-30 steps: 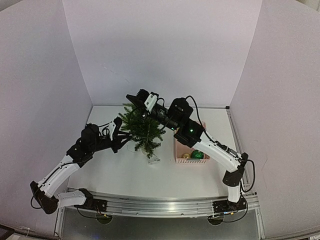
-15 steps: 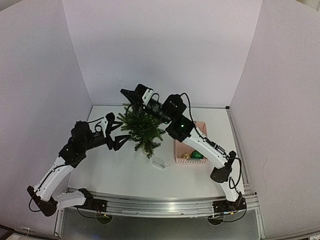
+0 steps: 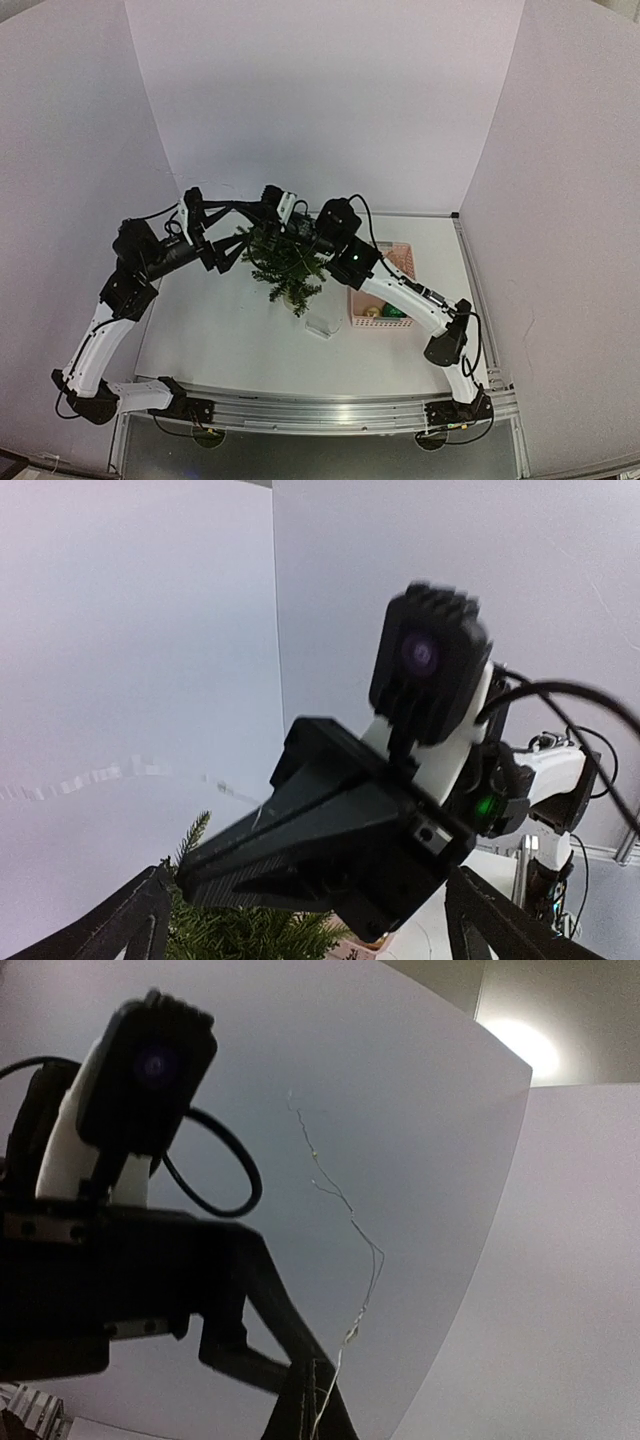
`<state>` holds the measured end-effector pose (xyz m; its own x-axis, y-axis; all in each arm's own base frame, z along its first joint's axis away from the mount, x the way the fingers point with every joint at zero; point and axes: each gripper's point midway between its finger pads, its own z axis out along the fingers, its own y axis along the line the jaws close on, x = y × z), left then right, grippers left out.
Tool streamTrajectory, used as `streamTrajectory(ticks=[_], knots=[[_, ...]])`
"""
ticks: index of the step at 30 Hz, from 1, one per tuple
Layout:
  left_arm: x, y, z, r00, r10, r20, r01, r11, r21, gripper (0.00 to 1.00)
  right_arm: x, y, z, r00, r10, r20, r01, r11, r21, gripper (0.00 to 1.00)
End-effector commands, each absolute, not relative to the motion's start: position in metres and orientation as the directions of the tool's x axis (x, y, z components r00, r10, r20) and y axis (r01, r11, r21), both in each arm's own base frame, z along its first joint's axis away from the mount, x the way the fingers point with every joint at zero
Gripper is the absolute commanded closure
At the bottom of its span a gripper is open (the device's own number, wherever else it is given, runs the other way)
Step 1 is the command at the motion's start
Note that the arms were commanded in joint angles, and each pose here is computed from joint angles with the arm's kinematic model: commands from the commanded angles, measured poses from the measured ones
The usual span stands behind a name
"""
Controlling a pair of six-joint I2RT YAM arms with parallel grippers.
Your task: Decorate the small christmas tree
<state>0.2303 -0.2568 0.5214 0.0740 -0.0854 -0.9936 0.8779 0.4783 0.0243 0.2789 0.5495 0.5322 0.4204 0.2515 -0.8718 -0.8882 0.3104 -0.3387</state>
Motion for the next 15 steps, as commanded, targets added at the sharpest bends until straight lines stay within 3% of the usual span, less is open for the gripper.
streamTrajectory(ticks=[1, 8, 15], knots=[[0.207, -0.231, 0.571, 0.142, -0.174, -0.974, 0.858, 0.512, 0.033, 0.02, 0.252, 0.518, 0.579, 0.463, 0.328, -0.823, -0.876, 0.311, -0.368, 1.0], [0.231, -0.214, 0.59, 0.046, -0.298, -0.953, 0.78, 0.607, -0.152, 0.01, 0.246, 0.522, 0.574, 0.439, 0.341, -0.831, -0.893, 0.263, -0.365, 1.0], [0.24, -0.226, 0.587, -0.075, -0.344, -0.936, 0.791, 0.551, -0.266, 0.17, 0.243, 0.525, 0.573, 0.429, 0.352, -0.832, -0.9, 0.241, -0.362, 1.0]])
